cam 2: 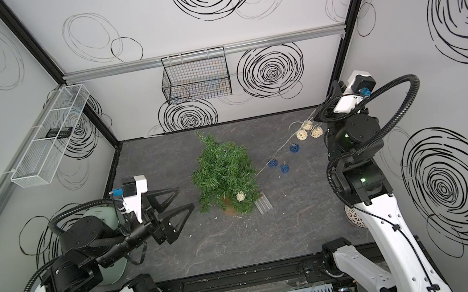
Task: Remove string lights from the small christmas tree
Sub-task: Place the light string at the center of the board, then remove the light string from the Christmas tree.
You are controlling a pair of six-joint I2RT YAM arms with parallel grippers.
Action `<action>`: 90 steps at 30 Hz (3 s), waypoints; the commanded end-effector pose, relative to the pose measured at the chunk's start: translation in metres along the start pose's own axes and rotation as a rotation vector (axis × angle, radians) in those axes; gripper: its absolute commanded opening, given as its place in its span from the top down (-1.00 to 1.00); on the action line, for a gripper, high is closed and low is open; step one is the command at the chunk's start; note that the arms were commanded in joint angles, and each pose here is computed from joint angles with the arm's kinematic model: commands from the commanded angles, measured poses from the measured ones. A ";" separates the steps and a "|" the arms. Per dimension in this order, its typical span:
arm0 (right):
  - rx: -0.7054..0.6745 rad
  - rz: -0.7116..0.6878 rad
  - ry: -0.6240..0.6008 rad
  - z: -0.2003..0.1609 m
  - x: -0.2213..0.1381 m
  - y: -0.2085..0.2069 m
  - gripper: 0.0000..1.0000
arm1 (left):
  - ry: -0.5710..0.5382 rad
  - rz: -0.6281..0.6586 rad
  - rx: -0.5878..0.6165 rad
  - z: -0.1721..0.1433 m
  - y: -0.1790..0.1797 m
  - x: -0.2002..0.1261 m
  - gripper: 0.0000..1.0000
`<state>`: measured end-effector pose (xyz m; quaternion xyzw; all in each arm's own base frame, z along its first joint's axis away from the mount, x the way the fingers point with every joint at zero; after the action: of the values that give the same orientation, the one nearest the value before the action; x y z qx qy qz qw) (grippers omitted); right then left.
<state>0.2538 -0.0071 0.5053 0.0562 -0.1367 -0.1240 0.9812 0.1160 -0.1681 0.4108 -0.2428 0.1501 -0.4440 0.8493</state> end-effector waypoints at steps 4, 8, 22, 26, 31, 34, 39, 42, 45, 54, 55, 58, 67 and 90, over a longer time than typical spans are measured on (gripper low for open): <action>0.153 0.134 0.189 -0.070 0.022 0.011 1.00 | -0.028 0.012 0.021 0.000 0.005 -0.001 -0.93; 0.202 0.174 0.345 -0.127 0.022 0.018 1.00 | -0.016 0.009 0.017 -0.003 0.006 0.003 -0.93; 0.336 0.152 0.817 -0.309 -0.016 0.014 0.35 | -0.022 0.016 0.005 -0.011 0.013 -0.001 -0.93; 0.346 0.113 0.891 -0.330 -0.022 0.009 -0.24 | -0.021 0.018 0.001 -0.012 0.015 -0.002 -0.93; 0.365 0.077 0.934 -0.332 -0.024 0.006 -0.64 | -0.009 0.019 -0.005 -0.018 0.019 0.002 -0.93; 0.356 0.040 0.926 -0.327 -0.023 0.001 -0.80 | -0.008 0.025 -0.007 -0.020 0.021 0.002 -0.93; 0.323 -0.103 0.916 -0.324 -0.025 -0.016 -0.95 | -0.014 0.034 -0.009 -0.021 0.024 0.001 -0.93; 0.321 -0.116 0.908 -0.317 -0.021 -0.017 -0.95 | -0.015 0.033 -0.011 -0.021 0.025 0.001 -0.93; 0.400 0.041 0.909 -0.305 -0.022 0.003 -0.93 | -0.013 0.037 -0.009 -0.021 0.026 0.002 -0.93; 0.193 0.431 0.841 -0.293 -0.110 0.072 -0.80 | -0.013 0.047 -0.016 -0.024 0.032 0.002 -0.93; 0.180 0.462 0.836 -0.296 -0.122 0.076 -0.79 | -0.012 0.045 -0.017 -0.025 0.032 0.002 -0.93; 0.177 0.539 0.793 -0.298 -0.155 0.080 -0.72 | -0.012 0.047 -0.023 -0.026 0.035 0.002 -0.93; -0.034 0.847 0.548 -0.274 -0.205 0.112 -0.50 | -0.011 0.049 -0.034 -0.028 0.038 -0.001 -0.93; -0.289 0.863 0.371 -0.265 -0.200 0.151 -0.06 | 0.003 0.063 -0.035 -0.031 0.048 -0.003 -0.93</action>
<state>0.1752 0.2007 0.2086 -0.1239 0.0663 0.2641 0.9542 0.1343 -0.1523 0.3508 -0.2460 0.1873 -0.4024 0.8617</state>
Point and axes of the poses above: each gripper's point midway between its finger pads, its own x axis out along the fingers, its own y axis along the line the jaws close on, z = x × y, the point moved 5 cm from there along -x, back along the fingers, and after that the axes turned 7 degrees about -x, right-handed, at the moved point
